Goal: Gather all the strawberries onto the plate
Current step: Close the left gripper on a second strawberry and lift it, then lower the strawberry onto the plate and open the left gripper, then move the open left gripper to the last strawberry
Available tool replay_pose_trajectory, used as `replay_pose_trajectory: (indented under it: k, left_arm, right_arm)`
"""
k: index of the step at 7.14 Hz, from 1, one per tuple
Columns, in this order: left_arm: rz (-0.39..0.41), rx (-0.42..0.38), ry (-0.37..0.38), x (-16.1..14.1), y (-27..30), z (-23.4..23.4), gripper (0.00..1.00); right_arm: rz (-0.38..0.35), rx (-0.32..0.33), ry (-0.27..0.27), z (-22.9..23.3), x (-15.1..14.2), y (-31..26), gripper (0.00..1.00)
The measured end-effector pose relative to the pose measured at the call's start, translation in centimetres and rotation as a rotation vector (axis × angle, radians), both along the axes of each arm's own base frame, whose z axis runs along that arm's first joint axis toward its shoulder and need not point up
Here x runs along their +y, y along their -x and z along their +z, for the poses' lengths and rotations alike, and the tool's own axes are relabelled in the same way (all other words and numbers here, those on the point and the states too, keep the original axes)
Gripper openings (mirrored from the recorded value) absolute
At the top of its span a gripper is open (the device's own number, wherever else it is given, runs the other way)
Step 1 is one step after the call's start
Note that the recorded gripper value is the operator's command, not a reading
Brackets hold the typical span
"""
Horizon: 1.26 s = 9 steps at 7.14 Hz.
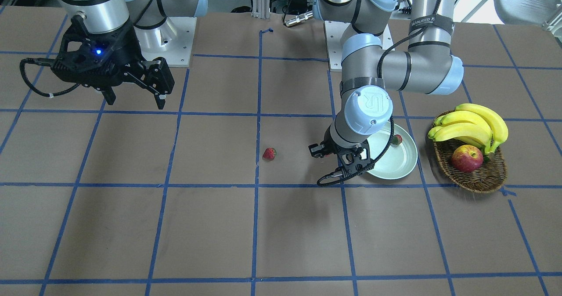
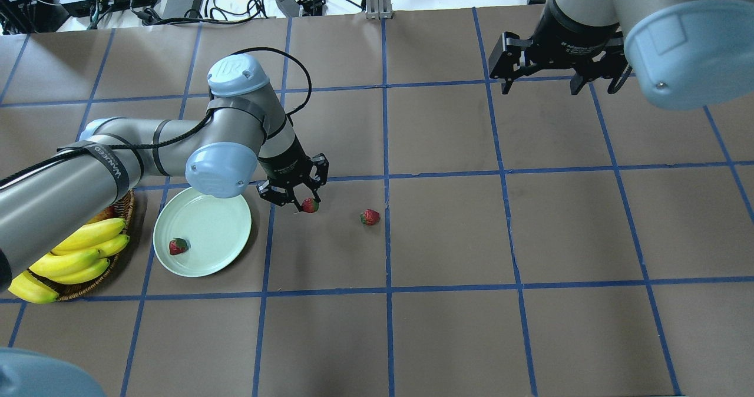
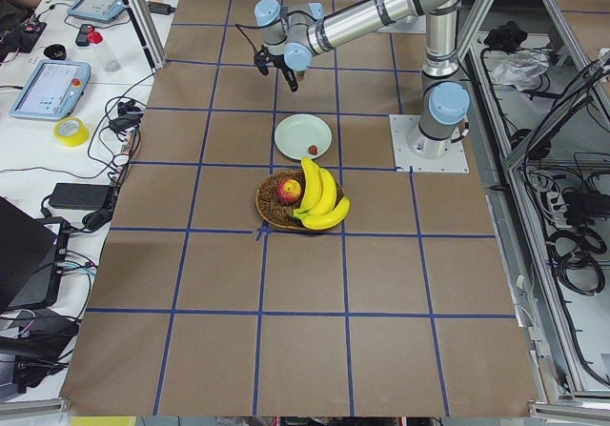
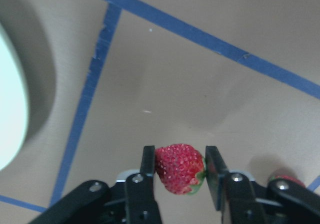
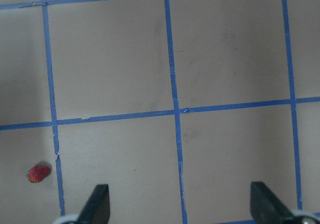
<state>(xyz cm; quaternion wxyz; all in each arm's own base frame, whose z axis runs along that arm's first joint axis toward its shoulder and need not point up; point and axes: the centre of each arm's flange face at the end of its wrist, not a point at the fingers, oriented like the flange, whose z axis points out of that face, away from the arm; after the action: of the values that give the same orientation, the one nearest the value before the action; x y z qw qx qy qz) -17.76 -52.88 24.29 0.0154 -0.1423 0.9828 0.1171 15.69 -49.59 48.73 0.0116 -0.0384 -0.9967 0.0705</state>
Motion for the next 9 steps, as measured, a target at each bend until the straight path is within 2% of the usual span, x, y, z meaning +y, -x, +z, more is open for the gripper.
replay_pose_trajectory:
  k: [1, 4, 5, 7, 9]
  left_arm:
    - [-0.085, -0.033, -0.022, -0.4, -2.1, 0.6, 0.0]
    - [-0.242, -0.075, -0.091, -1.0, -11.2, 0.4, 0.0]
    - [-0.268, -0.07, -0.132, -0.2, -13.5, -1.0, 0.99]
    - [-0.306, -0.07, -0.173, 1.0, -15.8, -2.7, 1.0]
    - [-0.321, -0.063, -0.142, 0.6, -14.8, -1.9, 1.0]
  right_arm:
    - [-0.001, 0.001, 0.0, -0.1, -0.1, 0.0, 1.0]
    - [-0.006, 0.002, -0.003, -0.3, -0.4, 0.3, 1.0]
    - [-0.006, 0.003, -0.004, -0.4, -0.4, 0.3, 1.0]
    - [-0.007, 0.003, -0.003, -0.3, -0.4, 0.3, 1.0]
    - [-0.007, 0.003, -0.003, -0.3, -0.4, 0.3, 1.0]
